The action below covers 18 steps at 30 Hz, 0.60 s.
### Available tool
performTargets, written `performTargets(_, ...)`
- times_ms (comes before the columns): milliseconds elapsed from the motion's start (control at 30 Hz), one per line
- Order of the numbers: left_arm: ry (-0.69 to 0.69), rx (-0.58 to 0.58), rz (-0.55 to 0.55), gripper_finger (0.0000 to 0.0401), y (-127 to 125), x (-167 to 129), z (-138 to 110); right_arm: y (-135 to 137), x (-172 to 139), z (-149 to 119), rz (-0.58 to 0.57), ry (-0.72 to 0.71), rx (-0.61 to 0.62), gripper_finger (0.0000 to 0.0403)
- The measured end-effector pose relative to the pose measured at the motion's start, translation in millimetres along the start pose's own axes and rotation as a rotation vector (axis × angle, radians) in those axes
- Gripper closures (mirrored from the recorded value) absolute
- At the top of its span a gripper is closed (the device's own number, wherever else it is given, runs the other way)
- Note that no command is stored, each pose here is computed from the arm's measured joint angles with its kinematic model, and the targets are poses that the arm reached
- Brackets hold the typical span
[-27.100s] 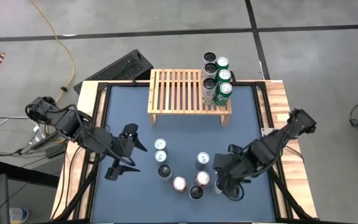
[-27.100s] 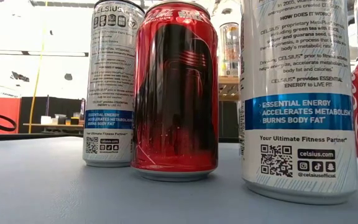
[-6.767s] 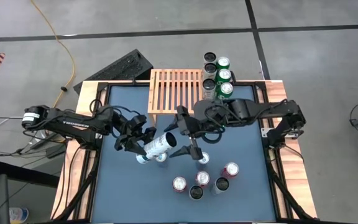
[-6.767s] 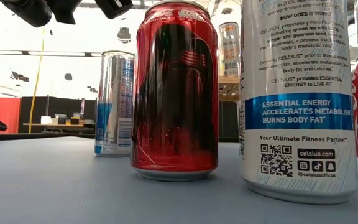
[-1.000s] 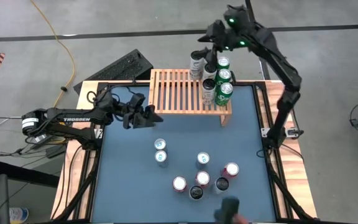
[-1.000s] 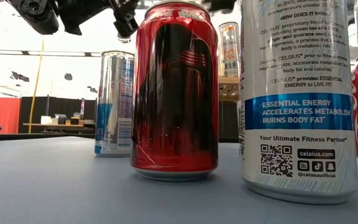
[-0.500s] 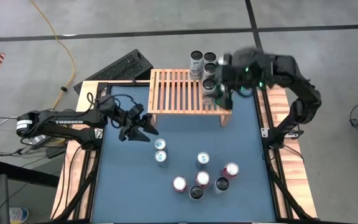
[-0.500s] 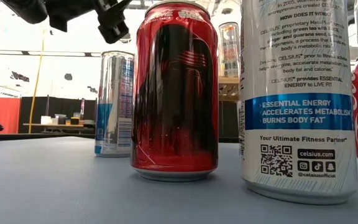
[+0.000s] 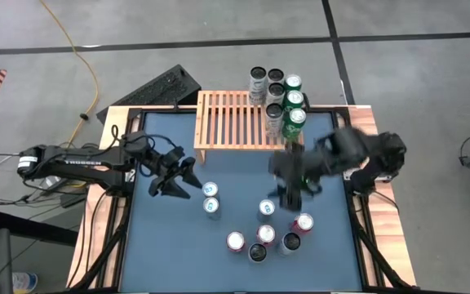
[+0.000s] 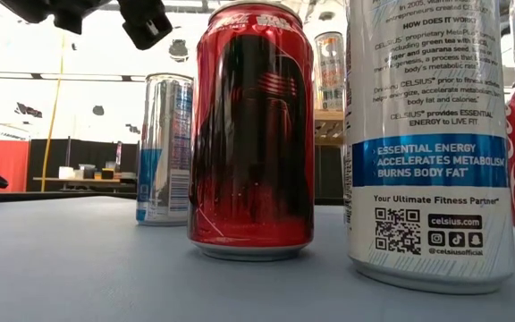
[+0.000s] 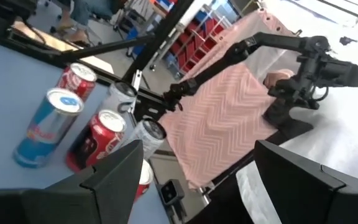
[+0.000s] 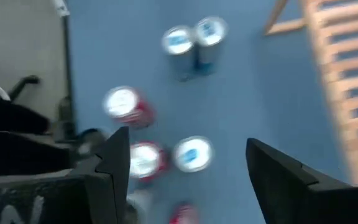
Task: Place canned beverage on shelf
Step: Put the right white-blue soda can on the shelf aligned with the other white-blue soda can
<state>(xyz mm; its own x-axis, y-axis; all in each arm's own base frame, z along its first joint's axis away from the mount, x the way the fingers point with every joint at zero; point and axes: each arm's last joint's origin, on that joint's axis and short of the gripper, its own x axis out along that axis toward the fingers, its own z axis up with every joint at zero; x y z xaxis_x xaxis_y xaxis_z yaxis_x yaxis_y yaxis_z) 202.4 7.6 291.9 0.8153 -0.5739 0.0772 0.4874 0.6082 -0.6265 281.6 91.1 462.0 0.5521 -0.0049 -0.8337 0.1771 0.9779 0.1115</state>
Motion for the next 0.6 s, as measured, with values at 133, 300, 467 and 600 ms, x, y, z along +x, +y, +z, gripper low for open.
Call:
performTargets(133, 0.013, 0.009, -0.011, 0.0108, -2, 2, -2, 30, 5, -13, -0.015, -0.001, 0.163, 0.0152)
performTargets(300, 0.022, 0.002, 0.007, 0.0108, -1, 4, -5, 56, 25, -32, -0.007, 0.126, 0.326, 0.0152)
performTargets(467, 0.019, 0.003, 0.008, 0.0108, -2, 4, -5, 67, 43, -49, -0.001, 0.303, 0.506, 0.0152)
performTargets(600, 0.016, 0.015, 0.008, 0.0108, -2, 4, -5, 70, 56, -58, -0.035, 0.4, 0.624, 0.0152)
